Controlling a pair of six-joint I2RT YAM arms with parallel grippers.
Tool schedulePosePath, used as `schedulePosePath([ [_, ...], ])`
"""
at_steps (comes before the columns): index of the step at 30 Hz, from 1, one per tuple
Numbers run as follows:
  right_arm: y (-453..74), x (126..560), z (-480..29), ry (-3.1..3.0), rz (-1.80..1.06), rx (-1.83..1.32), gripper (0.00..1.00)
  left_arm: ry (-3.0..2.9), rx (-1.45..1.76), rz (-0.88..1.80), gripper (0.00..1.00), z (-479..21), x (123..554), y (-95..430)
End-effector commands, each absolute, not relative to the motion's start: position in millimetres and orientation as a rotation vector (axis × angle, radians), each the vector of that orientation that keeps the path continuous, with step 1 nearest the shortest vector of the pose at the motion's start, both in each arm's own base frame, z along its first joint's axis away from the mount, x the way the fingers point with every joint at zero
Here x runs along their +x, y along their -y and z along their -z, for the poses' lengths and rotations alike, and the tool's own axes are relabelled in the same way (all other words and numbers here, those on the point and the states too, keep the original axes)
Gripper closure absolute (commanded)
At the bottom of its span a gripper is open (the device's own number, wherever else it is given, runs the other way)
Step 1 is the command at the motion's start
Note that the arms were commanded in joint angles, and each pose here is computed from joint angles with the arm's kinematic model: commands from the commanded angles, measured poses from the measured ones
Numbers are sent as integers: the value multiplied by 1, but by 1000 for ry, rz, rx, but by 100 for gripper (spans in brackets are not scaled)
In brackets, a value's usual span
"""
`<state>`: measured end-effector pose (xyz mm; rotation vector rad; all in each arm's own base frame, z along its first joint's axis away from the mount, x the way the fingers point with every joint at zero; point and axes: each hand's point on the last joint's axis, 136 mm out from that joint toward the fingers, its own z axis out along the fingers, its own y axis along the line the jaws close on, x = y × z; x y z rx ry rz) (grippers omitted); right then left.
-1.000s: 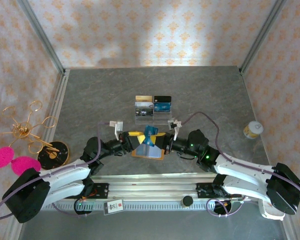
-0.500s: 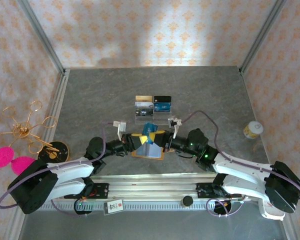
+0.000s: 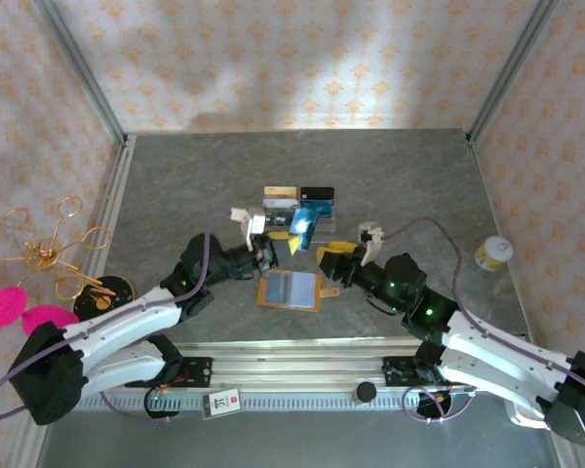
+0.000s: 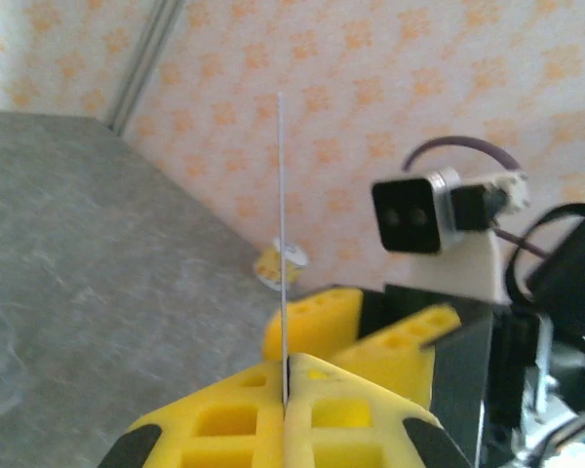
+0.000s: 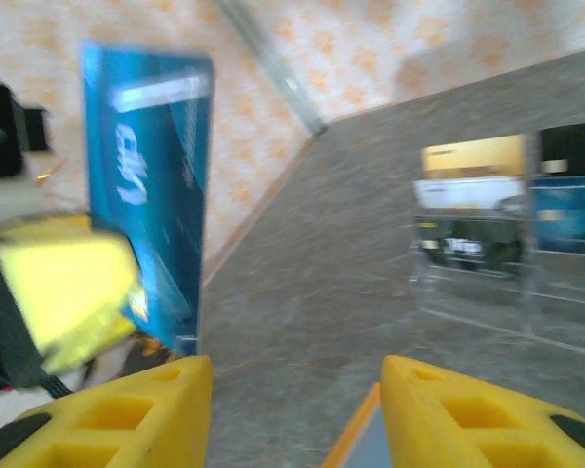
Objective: Take the credit cards out of the card holder
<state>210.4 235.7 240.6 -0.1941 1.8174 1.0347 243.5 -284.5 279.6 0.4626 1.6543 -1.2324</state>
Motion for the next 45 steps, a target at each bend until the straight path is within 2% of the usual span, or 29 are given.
schedulePosePath([
  [1, -203, 222, -212, -1942, -785, -133, 55, -1794, 666, 904, 100, -250, 275, 285],
  [5, -181, 229, -194, -2012, -707, -41, 59, -1819, 867, 716, 100, -245, 316, 291],
  [12, -172, 229, -174, -2053, -717, 15, 59, -1797, 1291, 500, 100, -227, 351, 296],
  [20, -166, 234, -154, -2127, -646, 67, 60, -1818, 1560, 519, 100, -213, 381, 289],
  [24, -160, 245, -153, -2139, -610, 120, 61, -1871, 1697, 507, 100, -189, 391, 287],
  [32, -138, 275, -151, -2158, -587, 248, 62, -1789, 1756, 541, 100, -175, 393, 297],
  [45, -129, 288, -153, -2163, -559, 282, 63, -1809, 1782, 439, 100, -157, 414, 298],
])
